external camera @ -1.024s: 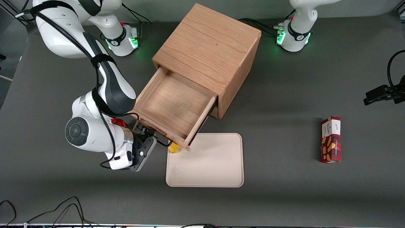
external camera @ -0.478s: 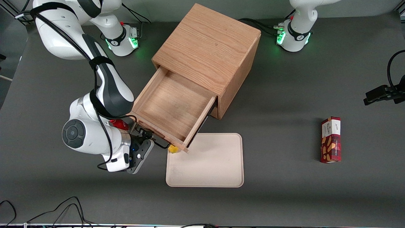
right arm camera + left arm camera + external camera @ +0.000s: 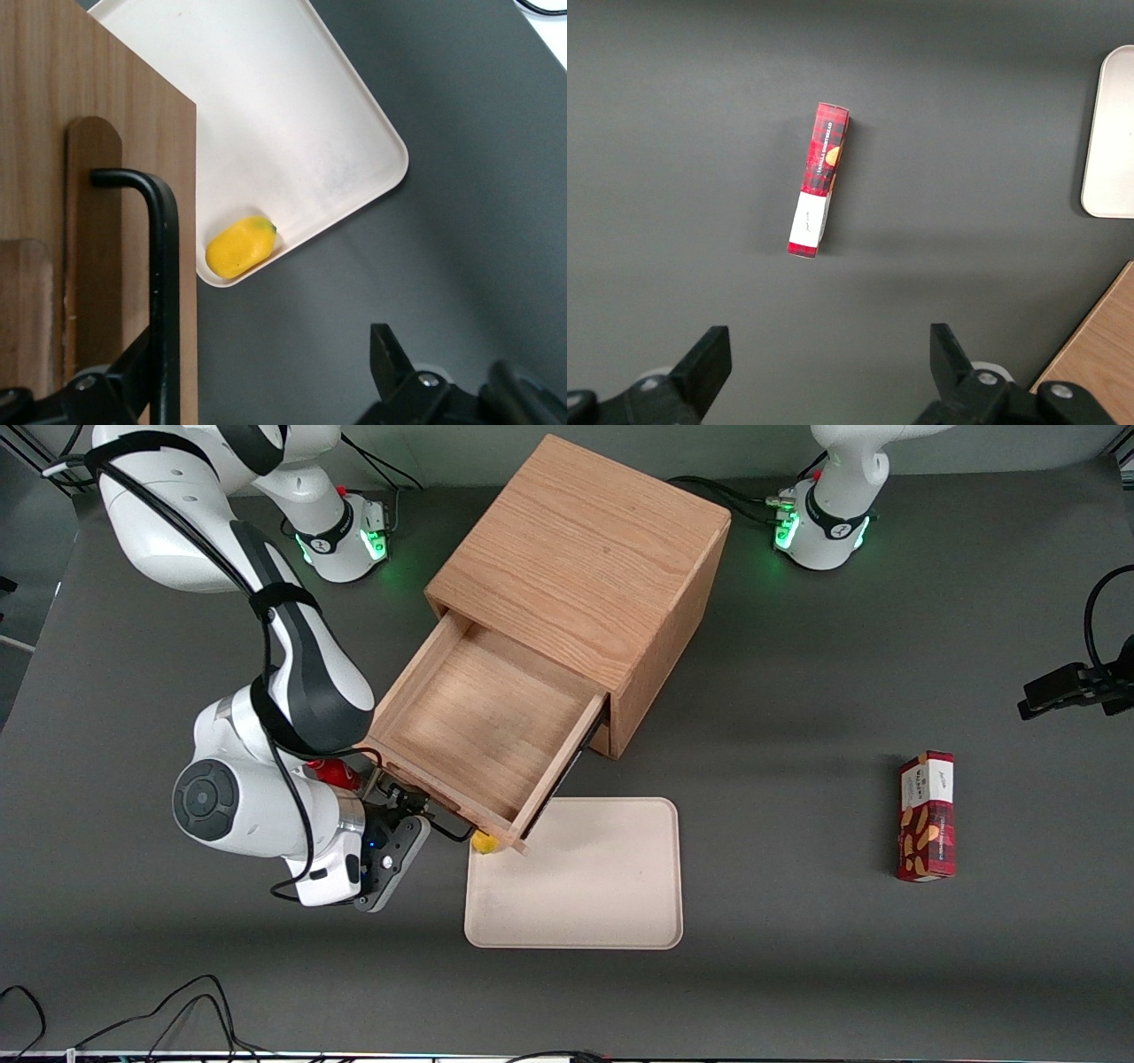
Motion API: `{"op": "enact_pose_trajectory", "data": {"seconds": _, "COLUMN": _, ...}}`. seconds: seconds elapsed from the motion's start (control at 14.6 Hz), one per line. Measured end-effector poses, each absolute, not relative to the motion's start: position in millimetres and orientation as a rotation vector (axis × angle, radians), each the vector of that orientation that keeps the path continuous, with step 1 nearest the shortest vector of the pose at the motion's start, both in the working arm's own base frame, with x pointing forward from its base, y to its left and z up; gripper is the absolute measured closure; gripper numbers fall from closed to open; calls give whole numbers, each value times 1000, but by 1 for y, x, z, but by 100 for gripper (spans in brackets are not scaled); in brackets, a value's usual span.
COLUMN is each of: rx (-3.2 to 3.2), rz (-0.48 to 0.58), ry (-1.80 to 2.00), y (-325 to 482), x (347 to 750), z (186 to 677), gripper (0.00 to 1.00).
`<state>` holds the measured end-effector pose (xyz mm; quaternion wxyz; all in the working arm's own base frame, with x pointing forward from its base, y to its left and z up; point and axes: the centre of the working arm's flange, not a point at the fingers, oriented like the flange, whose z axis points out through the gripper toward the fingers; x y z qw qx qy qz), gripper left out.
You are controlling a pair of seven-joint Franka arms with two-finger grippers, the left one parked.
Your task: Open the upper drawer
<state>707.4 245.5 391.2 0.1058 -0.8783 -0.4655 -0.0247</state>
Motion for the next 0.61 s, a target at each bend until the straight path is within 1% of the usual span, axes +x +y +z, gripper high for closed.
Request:
{"op": "enact_pose_trajectory", "data": {"seconds": 0.27, "rx": -2585, "rz": -38, "ry": -1380, "y": 241, "x": 704, "z": 416, "gripper": 0}}
{"op": "enact_pose_trajectory", "data": {"seconds": 0.61, "rx": -2581, "rz": 28, "ry": -1408, "y": 231, "x": 679, "z": 482, "gripper": 0}}
